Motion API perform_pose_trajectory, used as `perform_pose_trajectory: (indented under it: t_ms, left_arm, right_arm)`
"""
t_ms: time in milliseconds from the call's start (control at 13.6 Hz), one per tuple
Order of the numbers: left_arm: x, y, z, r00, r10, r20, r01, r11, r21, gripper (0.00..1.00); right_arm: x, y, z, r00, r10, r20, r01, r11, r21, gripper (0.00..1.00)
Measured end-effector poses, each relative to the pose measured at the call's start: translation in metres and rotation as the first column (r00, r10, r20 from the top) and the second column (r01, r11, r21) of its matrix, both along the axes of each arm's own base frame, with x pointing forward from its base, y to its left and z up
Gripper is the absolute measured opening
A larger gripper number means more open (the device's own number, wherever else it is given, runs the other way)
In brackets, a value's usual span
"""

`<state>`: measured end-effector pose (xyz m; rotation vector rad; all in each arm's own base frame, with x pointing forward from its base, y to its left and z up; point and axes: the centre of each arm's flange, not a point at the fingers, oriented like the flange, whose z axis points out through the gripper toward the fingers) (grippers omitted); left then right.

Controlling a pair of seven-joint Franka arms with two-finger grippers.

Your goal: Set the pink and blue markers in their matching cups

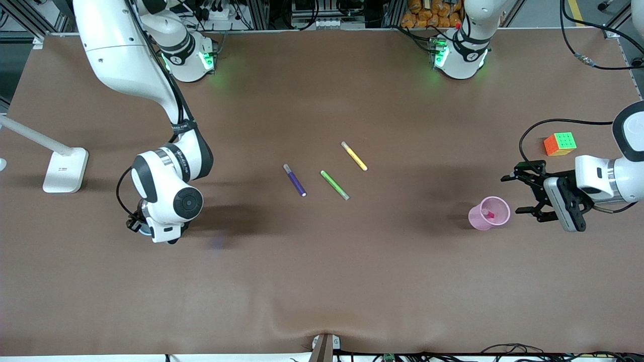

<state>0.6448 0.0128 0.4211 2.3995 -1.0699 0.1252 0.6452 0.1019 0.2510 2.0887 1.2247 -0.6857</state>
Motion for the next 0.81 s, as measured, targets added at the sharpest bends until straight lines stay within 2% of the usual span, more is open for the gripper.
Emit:
perform_pose_trajectory:
  t_ms: [221, 368, 589, 811]
  left_arm:
    - [0.004, -0.017, 0.027, 0.983, 0.157, -0.094, -0.144, 0.981, 0.127, 1.00]
    - [0.006, -0.023, 0.050, 0.956, 0.267, -0.119, -0.236, 0.945, 0.225, 1.00]
    - [0.007, -0.017, 0.066, 0.895, 0.427, -0.128, -0.376, 0.877, 0.297, 1.00]
    - [0.005, -0.018, 0.081, 0.777, 0.615, -0.132, -0.543, 0.762, 0.354, 1.00]
  right_arm:
    - [0.007, 0.001, 0.019, 0.999, -0.006, 0.032, 0.006, 1.000, 0.005, 1.00]
    - [0.009, 0.000, 0.042, 0.998, -0.033, 0.057, 0.032, 0.999, 0.032, 1.00]
    - [0.006, -0.008, 0.091, 0.985, -0.139, 0.098, 0.124, 0.981, 0.148, 1.00]
    - [0.001, -0.048, 0.155, 0.948, -0.287, 0.137, 0.239, 0.928, 0.287, 1.00]
